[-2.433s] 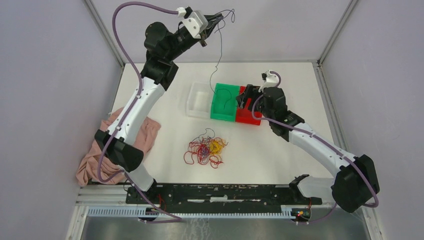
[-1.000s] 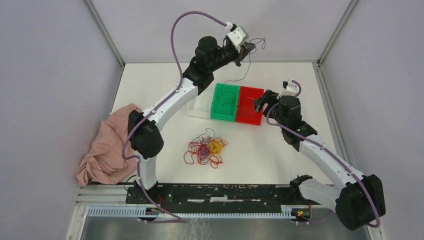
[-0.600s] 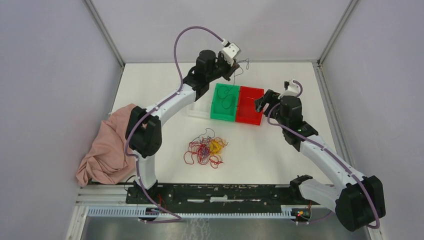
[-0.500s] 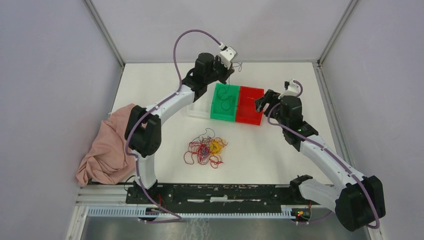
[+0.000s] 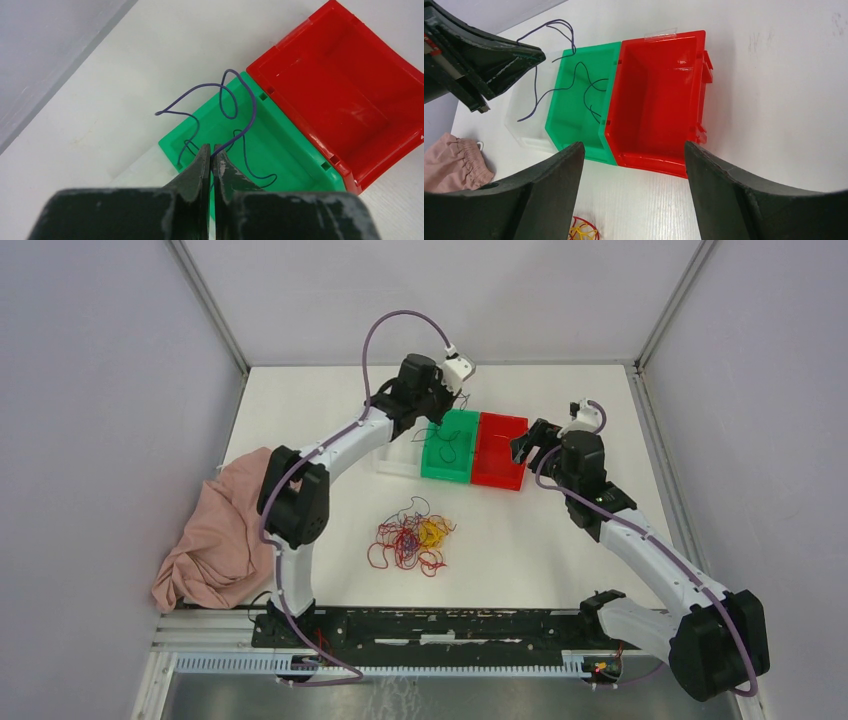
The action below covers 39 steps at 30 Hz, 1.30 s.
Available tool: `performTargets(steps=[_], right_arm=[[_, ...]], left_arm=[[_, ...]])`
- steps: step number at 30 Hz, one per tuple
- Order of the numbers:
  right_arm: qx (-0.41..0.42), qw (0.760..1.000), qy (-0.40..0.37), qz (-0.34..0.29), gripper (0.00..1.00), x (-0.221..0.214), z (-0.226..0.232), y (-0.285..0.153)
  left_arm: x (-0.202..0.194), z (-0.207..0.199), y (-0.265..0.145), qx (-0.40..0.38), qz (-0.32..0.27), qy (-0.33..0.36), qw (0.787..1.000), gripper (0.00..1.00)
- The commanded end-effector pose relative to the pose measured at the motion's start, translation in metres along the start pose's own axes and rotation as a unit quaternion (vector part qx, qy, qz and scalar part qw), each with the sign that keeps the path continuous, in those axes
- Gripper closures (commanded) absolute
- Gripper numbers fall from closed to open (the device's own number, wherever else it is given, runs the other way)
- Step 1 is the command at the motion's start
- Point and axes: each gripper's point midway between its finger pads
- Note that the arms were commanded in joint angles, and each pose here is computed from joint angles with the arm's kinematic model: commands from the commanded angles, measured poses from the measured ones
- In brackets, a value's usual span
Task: Untangle the cables
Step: Place the cable in the bin.
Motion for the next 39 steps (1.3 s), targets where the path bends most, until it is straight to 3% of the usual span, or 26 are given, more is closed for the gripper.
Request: performTargets(steps=[1, 12, 18, 22, 23, 24, 26, 32, 39], right_arm=[[0.007, 1.0, 0.008, -0.013, 0.21, 0.007, 0.003, 0.001], [-0.001, 1.0, 0.006, -0.015, 0.2, 0.01, -0.003, 0.0], [-0.002, 1.0, 0.009, -0.013, 0.2, 0.007, -0.005, 0.002], [-0.001, 1.0, 0.009, -0.011, 0.2, 0.006, -0.005, 0.002], [0.0, 1.0, 0.009, -0.01, 0.2, 0.006, -0.005, 0.003], [0.001, 1.0, 0.01, -0.009, 0.2, 0.005, -0.004, 0.003], [0.004, 1.0, 0.011, -0.009, 0.2, 0.005, -0.003, 0.002], [0.008, 1.0, 0.013, -0.004, 0.2, 0.003, -0.002, 0.002], [0.043, 0.999, 0.006, 0.025, 0.2, -0.006, 0.011, 0.004]], left_arm=[[-0.002, -0.004, 0.01, -0.006, 0.033, 0.044, 0.998, 0.97], [-0.054, -0.036, 0.037, 0.011, 0.15, 0.054, 0.987, 0.97], [-0.063, -0.02, 0.049, 0.065, 0.171, 0.044, 0.982, 0.97], [-0.049, -0.018, 0.054, 0.069, 0.155, 0.023, 0.985, 0.95], [-0.044, -0.019, 0.054, 0.065, 0.151, 0.017, 0.986, 0.85], [-0.038, -0.021, 0.054, 0.055, 0.147, 0.014, 0.988, 0.67], [-0.032, -0.023, 0.05, 0.04, 0.147, 0.009, 0.988, 0.49], [-0.006, -0.009, 0.024, 0.027, 0.124, -0.006, 0.992, 0.3], [0.01, 0.001, -0.02, -0.015, 0.115, -0.01, 0.993, 0.19]])
Point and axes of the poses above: each gripper's point midway between its finger pads, its own y axis out along the fingers, its own z axis along the line the jaws close on, x = y × z, and after that the axes turned 2 degrees about y, right-handed
